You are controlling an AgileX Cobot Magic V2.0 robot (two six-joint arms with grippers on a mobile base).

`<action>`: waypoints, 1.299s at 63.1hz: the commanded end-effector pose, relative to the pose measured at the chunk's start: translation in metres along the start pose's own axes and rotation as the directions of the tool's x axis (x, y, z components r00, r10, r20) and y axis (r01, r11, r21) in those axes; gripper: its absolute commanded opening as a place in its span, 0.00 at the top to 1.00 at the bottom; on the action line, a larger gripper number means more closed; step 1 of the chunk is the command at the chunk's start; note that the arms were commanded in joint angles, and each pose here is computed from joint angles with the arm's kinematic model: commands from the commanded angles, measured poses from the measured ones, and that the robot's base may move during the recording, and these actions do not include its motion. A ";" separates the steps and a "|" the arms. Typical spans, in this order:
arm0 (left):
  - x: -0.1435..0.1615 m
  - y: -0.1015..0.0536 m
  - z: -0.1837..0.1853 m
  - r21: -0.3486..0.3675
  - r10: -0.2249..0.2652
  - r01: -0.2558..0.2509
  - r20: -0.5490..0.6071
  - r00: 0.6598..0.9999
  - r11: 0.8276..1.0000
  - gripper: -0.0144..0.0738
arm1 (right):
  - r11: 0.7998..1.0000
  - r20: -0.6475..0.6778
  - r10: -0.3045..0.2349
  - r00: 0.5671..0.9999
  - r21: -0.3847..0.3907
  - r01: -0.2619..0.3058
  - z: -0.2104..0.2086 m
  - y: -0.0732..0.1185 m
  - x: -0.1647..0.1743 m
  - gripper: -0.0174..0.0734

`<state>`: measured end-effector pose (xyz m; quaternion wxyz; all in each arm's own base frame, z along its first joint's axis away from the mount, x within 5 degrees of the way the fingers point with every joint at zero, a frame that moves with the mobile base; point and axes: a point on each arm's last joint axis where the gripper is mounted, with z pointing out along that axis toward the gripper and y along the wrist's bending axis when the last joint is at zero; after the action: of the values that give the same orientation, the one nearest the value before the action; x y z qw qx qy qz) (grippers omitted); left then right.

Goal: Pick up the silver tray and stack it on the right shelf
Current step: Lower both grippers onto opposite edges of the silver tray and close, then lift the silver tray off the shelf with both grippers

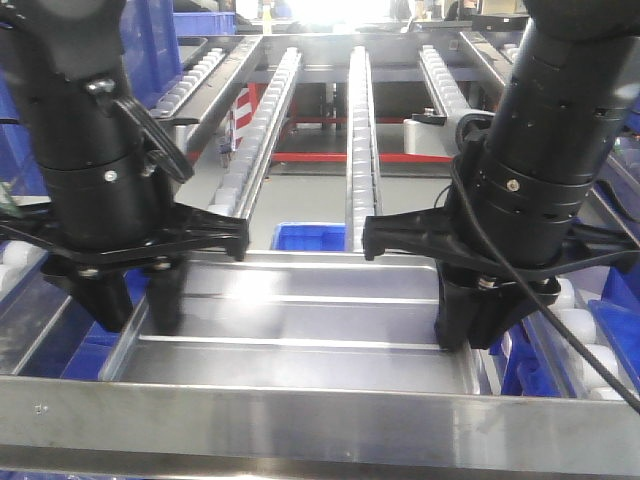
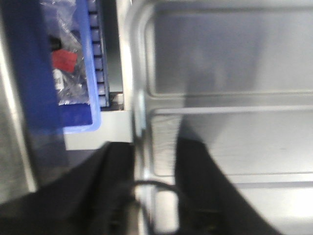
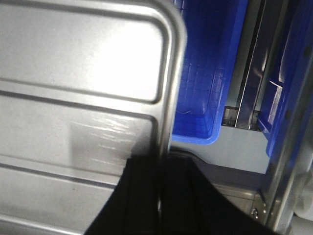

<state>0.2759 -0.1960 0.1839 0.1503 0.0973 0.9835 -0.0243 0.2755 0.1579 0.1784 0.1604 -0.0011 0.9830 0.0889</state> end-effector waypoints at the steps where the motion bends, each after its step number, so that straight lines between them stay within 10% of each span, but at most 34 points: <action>1: -0.010 -0.004 -0.016 0.047 -0.019 0.015 0.083 0.996 0.999 0.90 | 0.999 0.086 -0.024 0.996 -0.036 0.027 -0.017 0.005 -0.012 0.74; 82: -0.016 -0.016 -0.186 0.136 -0.015 -0.031 0.325 0.946 0.990 0.94 | 0.996 0.273 -0.042 0.961 -0.059 0.061 -0.172 -0.005 -0.006 0.75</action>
<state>0.2375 -0.2000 0.3411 0.2539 0.1065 0.9589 -0.0688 0.2281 0.1238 0.3183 0.2468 -0.0089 0.9641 0.0972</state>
